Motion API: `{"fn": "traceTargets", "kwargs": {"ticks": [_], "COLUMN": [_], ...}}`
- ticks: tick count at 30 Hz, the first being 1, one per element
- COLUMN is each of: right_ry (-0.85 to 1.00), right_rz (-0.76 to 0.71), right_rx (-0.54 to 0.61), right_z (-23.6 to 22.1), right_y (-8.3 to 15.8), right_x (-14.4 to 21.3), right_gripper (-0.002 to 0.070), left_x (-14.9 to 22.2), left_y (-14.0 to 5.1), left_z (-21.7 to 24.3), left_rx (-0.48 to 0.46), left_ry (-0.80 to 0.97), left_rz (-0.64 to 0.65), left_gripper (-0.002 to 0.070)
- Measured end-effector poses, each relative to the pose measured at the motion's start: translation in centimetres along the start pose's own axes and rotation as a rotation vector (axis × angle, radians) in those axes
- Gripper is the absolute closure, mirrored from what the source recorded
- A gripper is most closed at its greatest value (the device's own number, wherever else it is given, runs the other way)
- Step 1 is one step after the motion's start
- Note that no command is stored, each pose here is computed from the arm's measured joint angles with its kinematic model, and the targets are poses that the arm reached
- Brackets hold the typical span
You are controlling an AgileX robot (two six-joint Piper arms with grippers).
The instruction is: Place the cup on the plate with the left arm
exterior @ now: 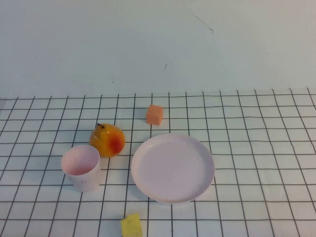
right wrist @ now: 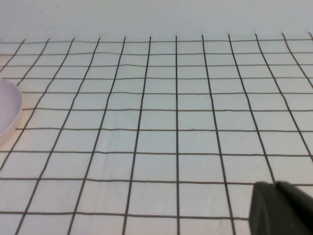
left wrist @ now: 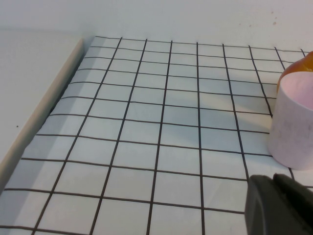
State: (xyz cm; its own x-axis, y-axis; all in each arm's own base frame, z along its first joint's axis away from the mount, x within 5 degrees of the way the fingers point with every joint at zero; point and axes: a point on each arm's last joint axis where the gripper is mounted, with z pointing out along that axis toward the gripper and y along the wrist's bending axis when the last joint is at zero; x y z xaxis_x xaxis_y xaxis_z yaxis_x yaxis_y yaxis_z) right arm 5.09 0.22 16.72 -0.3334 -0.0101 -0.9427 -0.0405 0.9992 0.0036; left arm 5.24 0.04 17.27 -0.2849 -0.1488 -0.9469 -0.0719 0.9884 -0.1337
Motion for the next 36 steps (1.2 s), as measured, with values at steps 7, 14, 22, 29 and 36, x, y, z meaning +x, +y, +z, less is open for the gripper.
{"fn": "traceTargets", "kwargs": {"ticks": [7, 14, 22, 29, 36], "right_ry": [0.0, 0.0, 0.0, 0.0, 0.0], "right_rz": [0.0, 0.0, -0.007, 0.0, 0.0], "right_rx": [0.0, 0.0, 0.0, 0.0, 0.0], "right_z": [0.0, 0.0, 0.0, 0.0, 0.0], "right_y": [0.0, 0.0, 0.0, 0.0, 0.0], "right_x": [0.0, 0.0, 0.0, 0.0, 0.0], "right_gripper": [0.0679, 0.0679, 0.0679, 0.0679, 0.0679], "left_x": [0.0, 0.0, 0.0, -0.9, -3.6], "left_y": [0.0, 0.0, 0.0, -0.1, -0.1], "left_z": [0.0, 0.0, 0.0, 0.0, -0.7], "left_rx": [0.0, 0.0, 0.001, 0.01, 0.025], "left_ry": [0.0, 0.0, 0.0, -0.113, -0.426], "left_rz": [0.0, 0.0, -0.002, -0.016, -0.043], "left_gripper": [0.0678, 0.0678, 0.0678, 0.0678, 0.0678]}}
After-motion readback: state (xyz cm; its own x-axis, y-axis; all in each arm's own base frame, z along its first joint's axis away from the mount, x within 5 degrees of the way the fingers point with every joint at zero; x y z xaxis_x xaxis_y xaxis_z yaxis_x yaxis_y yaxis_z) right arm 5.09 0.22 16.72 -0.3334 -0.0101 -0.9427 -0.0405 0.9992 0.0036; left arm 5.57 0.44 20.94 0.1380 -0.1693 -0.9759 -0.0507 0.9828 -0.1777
